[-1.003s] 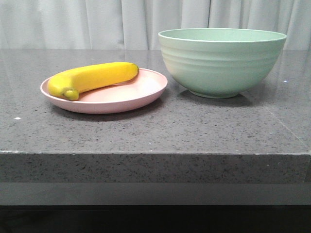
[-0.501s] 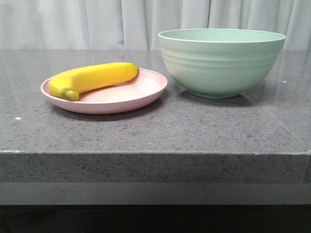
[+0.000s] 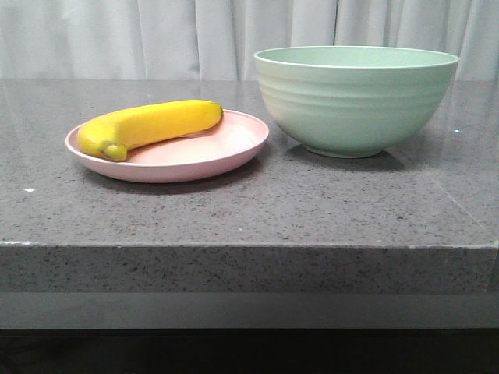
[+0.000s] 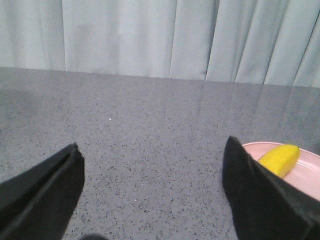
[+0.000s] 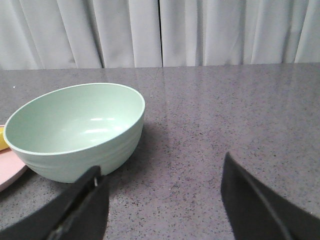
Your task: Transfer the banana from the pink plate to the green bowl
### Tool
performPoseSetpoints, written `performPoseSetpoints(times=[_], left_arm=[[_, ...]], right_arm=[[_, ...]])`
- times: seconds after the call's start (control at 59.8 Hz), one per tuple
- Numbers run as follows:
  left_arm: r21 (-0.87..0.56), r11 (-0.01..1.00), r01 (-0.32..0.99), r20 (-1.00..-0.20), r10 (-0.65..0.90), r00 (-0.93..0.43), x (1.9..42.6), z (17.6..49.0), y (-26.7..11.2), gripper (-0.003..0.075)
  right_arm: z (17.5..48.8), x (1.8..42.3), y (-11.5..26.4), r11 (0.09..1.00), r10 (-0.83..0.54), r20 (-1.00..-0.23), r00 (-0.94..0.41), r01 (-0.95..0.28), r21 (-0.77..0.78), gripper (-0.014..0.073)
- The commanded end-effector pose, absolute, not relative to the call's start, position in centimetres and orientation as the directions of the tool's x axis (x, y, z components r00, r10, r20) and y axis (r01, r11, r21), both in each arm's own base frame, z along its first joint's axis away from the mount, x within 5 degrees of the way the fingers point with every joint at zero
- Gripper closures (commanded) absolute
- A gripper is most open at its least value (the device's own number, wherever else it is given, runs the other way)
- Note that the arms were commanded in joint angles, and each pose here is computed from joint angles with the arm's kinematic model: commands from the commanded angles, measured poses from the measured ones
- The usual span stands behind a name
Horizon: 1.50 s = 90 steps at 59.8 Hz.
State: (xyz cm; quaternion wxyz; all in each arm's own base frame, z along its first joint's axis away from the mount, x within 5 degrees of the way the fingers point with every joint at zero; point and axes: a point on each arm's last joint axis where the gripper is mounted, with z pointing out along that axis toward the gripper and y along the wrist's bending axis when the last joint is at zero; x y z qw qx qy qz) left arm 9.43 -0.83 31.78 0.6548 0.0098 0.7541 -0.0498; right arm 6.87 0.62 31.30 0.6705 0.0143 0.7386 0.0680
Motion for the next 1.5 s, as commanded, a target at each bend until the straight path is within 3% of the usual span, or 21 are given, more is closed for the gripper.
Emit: performPoseSetpoints(times=[0.0,0.284,0.468,0.735,1.053,1.487], left_arm=[[-0.073,0.991,0.109,-0.993,-0.062,-0.101,10.6,34.6,-1.2,0.0153],[-0.043,0.958,0.285,-0.949,0.050,-0.311,17.0,37.5,-5.0,0.0152],[-0.046,0.917,0.397,-0.842,0.178,-0.509,22.2,37.0,-9.5,0.0153],[-0.066,0.897,0.438,-0.732,0.254,-0.632,27.8,35.3,-13.5,0.0153],[-0.069,0.884,0.463,-0.632,0.320,-0.705,30.2,31.9,-16.0,0.0153],[-0.084,0.886,0.457,-0.579,0.330,-0.746,31.0,29.9,-16.5,0.0153]], right_arm=[[33.1,6.9,0.5,0.992,0.111,-0.994,-0.006,-0.067,0.111,0.0086],[33.1,6.9,0.5,0.992,0.111,-0.994,-0.006,-0.067,0.111,0.0086],[33.1,6.9,0.5,0.992,0.111,-0.994,-0.006,-0.067,0.111,0.0086],[33.1,6.9,0.5,0.992,0.111,-0.994,-0.008,-0.067,0.111,0.0086],[33.0,6.9,0.5,0.992,0.111,-0.994,-0.013,-0.067,0.111,0.0086],[32.9,6.9,0.5,0.992,0.110,-0.994,-0.024,-0.066,0.111,0.0086]])
